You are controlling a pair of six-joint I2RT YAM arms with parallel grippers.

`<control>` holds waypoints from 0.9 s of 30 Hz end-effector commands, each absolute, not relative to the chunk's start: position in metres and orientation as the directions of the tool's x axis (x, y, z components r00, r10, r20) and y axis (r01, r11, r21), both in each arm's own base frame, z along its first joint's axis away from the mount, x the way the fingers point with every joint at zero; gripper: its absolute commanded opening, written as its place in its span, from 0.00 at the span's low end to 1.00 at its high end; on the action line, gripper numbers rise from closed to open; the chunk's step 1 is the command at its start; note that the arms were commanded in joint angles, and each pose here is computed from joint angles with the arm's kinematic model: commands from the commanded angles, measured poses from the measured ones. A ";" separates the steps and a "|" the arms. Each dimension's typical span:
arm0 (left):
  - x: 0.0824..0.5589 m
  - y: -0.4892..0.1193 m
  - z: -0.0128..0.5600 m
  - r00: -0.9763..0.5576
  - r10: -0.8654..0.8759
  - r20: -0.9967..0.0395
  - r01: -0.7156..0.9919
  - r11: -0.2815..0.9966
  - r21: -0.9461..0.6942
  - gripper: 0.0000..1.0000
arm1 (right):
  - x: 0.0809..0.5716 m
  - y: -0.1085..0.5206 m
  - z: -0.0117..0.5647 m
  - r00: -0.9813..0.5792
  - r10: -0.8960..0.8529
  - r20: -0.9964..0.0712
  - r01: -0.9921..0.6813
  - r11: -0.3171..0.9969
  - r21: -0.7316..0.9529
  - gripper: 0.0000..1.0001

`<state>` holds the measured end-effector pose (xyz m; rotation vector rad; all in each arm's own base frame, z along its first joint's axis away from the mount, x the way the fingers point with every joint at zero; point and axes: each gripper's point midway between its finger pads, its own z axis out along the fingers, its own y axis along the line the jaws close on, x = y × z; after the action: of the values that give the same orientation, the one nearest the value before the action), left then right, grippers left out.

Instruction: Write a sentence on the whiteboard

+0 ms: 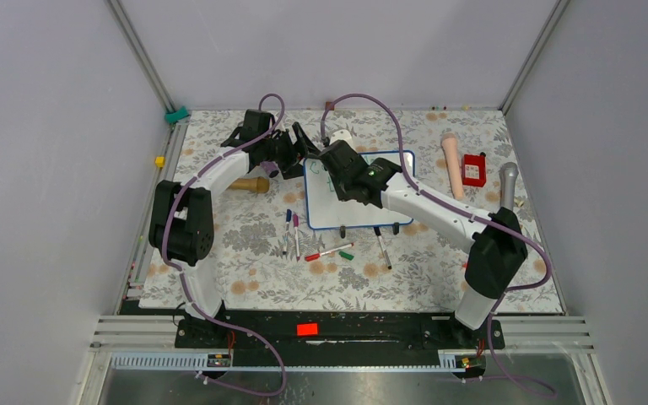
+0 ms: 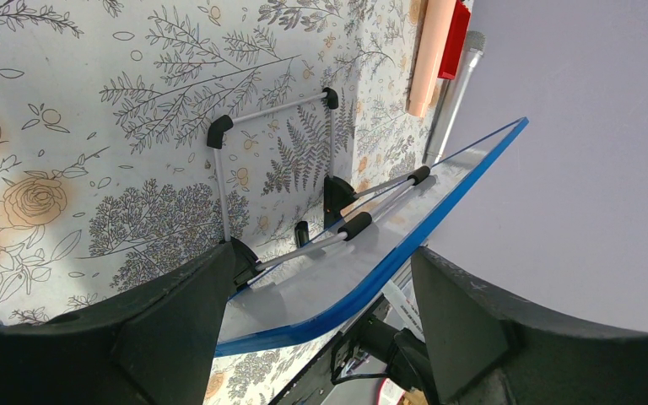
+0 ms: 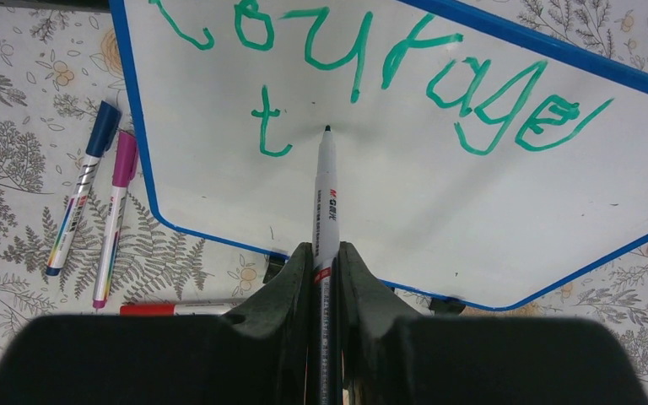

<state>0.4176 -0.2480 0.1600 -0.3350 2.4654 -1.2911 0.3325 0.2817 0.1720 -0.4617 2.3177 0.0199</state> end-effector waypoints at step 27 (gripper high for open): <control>0.421 -0.248 0.190 -0.893 -0.363 -0.267 0.024 0.553 -0.833 0.77 | 0.339 0.283 0.186 -0.620 -0.314 -0.719 -0.337 0.934 -0.118 0.00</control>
<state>0.4173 -0.2479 0.1596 -0.3364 2.4674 -1.2896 0.3297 0.2831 0.1731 -0.4770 2.3134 0.0485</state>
